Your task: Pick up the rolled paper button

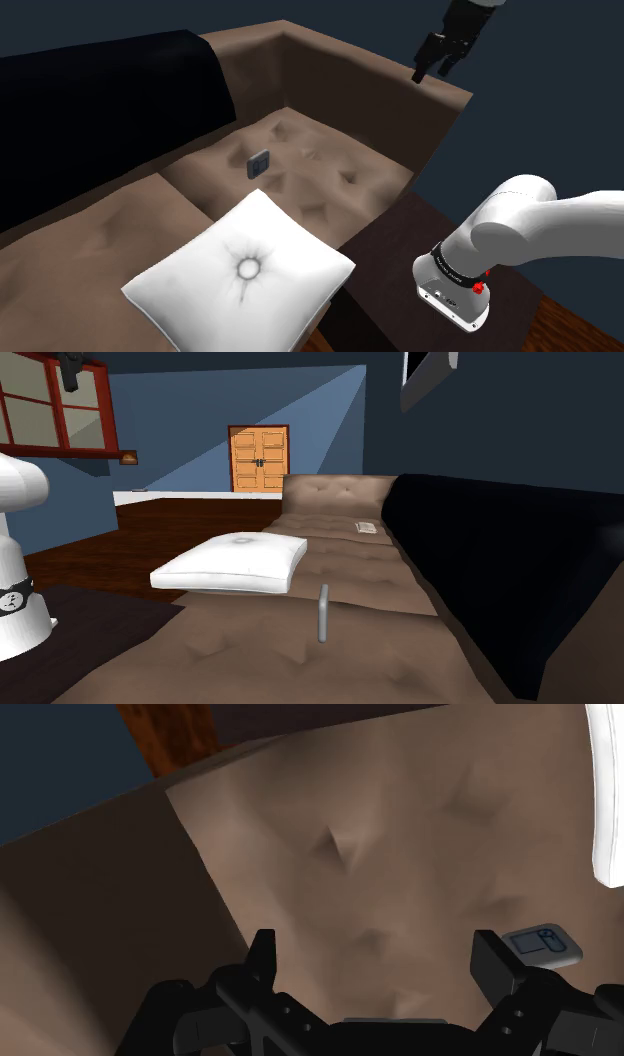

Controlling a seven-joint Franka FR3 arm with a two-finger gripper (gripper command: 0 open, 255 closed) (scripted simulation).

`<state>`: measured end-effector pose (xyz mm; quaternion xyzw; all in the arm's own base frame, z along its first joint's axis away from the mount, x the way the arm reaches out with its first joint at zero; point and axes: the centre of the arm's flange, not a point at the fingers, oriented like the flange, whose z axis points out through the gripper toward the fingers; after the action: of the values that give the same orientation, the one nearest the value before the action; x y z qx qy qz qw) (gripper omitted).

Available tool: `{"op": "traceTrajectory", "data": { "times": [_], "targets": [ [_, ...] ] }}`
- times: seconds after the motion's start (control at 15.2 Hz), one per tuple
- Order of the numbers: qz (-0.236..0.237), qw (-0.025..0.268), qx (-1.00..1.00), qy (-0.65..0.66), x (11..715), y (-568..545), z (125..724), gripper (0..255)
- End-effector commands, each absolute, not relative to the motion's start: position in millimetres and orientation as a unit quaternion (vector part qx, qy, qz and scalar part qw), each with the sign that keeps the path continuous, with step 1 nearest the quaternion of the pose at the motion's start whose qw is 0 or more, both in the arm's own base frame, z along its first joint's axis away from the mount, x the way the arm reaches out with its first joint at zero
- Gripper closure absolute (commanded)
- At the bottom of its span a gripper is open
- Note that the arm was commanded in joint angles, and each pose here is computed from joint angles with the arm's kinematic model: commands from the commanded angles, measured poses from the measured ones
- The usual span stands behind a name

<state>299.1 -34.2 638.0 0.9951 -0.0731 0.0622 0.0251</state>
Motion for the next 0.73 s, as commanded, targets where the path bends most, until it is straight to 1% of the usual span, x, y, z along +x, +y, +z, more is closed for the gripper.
{"op": "traceTrajectory", "data": {
  "times": [0.0, 0.66],
  "targets": [
    [0.062, 0.025, 0.995, -0.073, 299.1, -34.2, 638.0, 0],
    [0.049, 0.021, 0.985, -0.161, 354.6, 53.4, 554.4, 0]
  ]
}}
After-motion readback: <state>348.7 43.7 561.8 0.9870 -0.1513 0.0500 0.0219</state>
